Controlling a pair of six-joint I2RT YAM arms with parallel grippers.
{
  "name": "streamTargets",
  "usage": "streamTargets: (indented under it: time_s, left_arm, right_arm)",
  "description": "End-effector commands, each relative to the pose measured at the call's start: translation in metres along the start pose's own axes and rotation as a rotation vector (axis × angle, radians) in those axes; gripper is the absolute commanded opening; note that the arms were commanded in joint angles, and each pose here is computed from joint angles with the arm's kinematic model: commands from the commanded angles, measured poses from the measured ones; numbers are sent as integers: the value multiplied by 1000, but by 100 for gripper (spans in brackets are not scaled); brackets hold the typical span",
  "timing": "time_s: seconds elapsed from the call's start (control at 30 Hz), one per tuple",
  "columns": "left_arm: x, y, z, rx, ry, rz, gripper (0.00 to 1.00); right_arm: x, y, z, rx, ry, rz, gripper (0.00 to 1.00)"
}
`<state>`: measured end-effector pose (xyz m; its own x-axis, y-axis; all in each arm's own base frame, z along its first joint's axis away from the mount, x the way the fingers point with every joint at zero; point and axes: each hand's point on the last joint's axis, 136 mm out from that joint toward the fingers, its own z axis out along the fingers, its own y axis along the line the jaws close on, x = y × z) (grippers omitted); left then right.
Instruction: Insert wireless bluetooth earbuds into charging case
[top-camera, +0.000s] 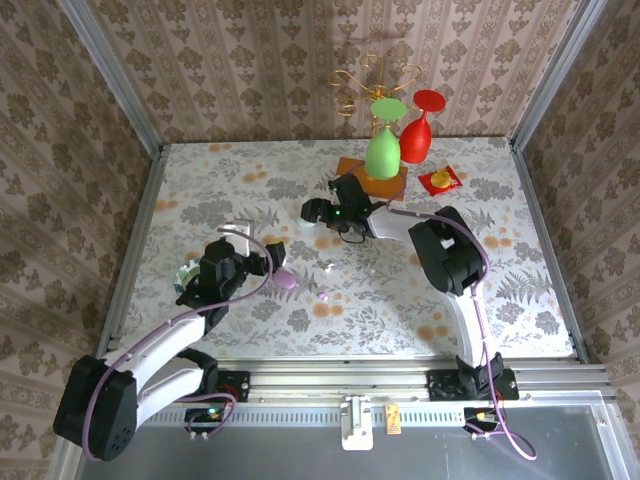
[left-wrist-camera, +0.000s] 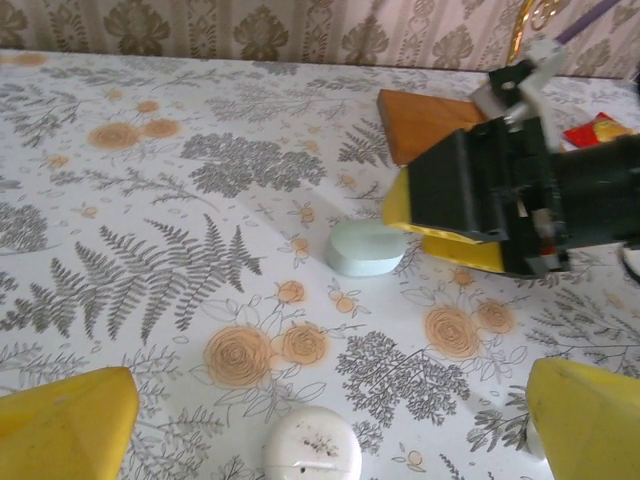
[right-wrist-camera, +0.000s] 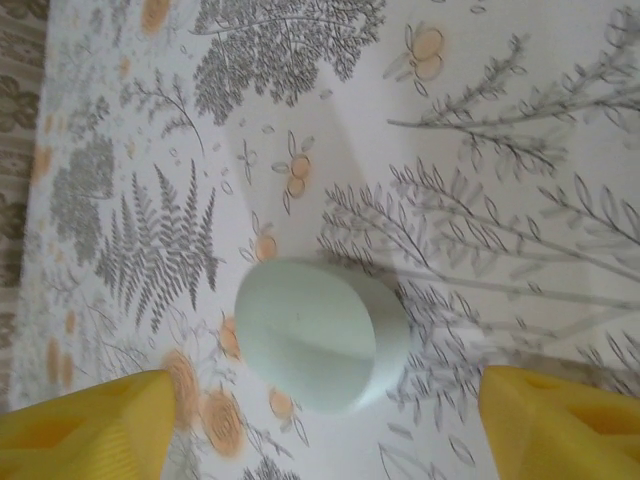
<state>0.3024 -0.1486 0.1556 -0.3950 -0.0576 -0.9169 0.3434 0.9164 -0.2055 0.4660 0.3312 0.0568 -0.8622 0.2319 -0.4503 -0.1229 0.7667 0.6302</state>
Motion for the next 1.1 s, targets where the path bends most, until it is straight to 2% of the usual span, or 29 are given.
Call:
streamTargets:
  time_s: [0.0, 0.3, 0.53, 0.67, 0.9, 1.07]
  left_arm:
    - [-8, 6, -3, -49, -15, -27, 100]
    - [-17, 14, -6, -90, -35, -21, 100]
    - [-17, 19, -10, -111, -32, -23, 100]
    - [-21, 36, -16, -167, -36, -50, 100]
    - [-21, 42, -21, -172, -44, -59, 100]
    - [-25, 47, -24, -194, -48, -64, 100]
  right_arm:
    - [12, 13, -24, 60, -1, -137, 84]
    - [67, 36, -45, 80, 86, -341, 87]
    - [93, 50, -50, 99, 129, -458, 87]
    - [114, 63, -50, 107, 171, -550, 86]
    - [118, 57, -42, 133, 185, -553, 84]
    - [123, 67, -43, 100, 203, -582, 84]
